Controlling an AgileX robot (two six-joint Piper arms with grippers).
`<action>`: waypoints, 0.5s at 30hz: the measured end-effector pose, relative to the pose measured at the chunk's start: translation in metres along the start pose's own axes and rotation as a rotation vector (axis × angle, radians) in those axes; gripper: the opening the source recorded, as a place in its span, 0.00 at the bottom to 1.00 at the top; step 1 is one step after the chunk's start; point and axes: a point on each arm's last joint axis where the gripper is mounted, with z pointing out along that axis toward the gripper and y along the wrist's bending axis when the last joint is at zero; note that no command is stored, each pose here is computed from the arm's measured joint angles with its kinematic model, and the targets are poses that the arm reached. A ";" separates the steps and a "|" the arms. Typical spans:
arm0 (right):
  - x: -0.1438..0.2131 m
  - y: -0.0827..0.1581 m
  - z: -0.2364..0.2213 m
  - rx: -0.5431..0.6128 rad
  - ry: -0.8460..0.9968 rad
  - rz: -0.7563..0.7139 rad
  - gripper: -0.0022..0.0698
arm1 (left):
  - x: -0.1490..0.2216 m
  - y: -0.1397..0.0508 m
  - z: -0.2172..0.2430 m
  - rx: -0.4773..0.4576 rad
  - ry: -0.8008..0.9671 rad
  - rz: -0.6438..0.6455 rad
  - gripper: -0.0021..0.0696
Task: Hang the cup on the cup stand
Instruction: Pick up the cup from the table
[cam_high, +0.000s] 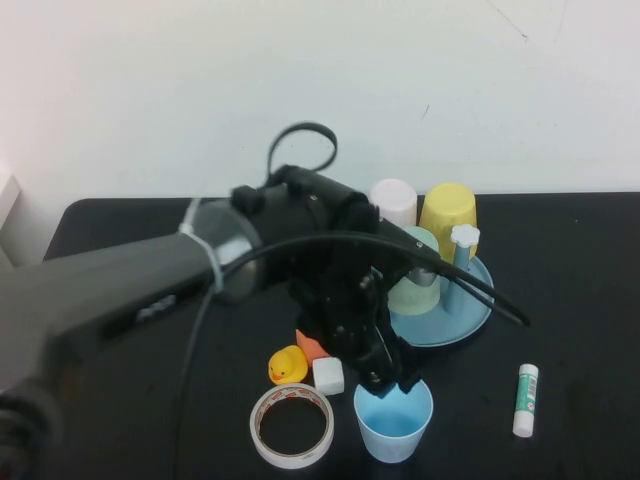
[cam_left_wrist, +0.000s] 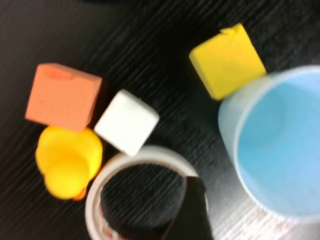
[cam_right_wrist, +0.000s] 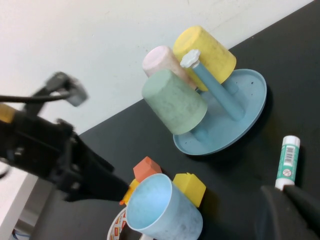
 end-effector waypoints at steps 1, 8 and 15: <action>0.000 0.000 0.000 0.000 0.000 0.000 0.03 | -0.002 0.000 0.006 0.000 0.004 -0.008 0.76; 0.000 0.000 0.000 0.000 0.000 -0.010 0.03 | -0.003 0.001 0.051 0.029 0.051 -0.051 0.71; 0.000 0.000 0.000 -0.001 0.000 -0.011 0.03 | -0.004 0.002 0.077 0.029 0.048 -0.082 0.45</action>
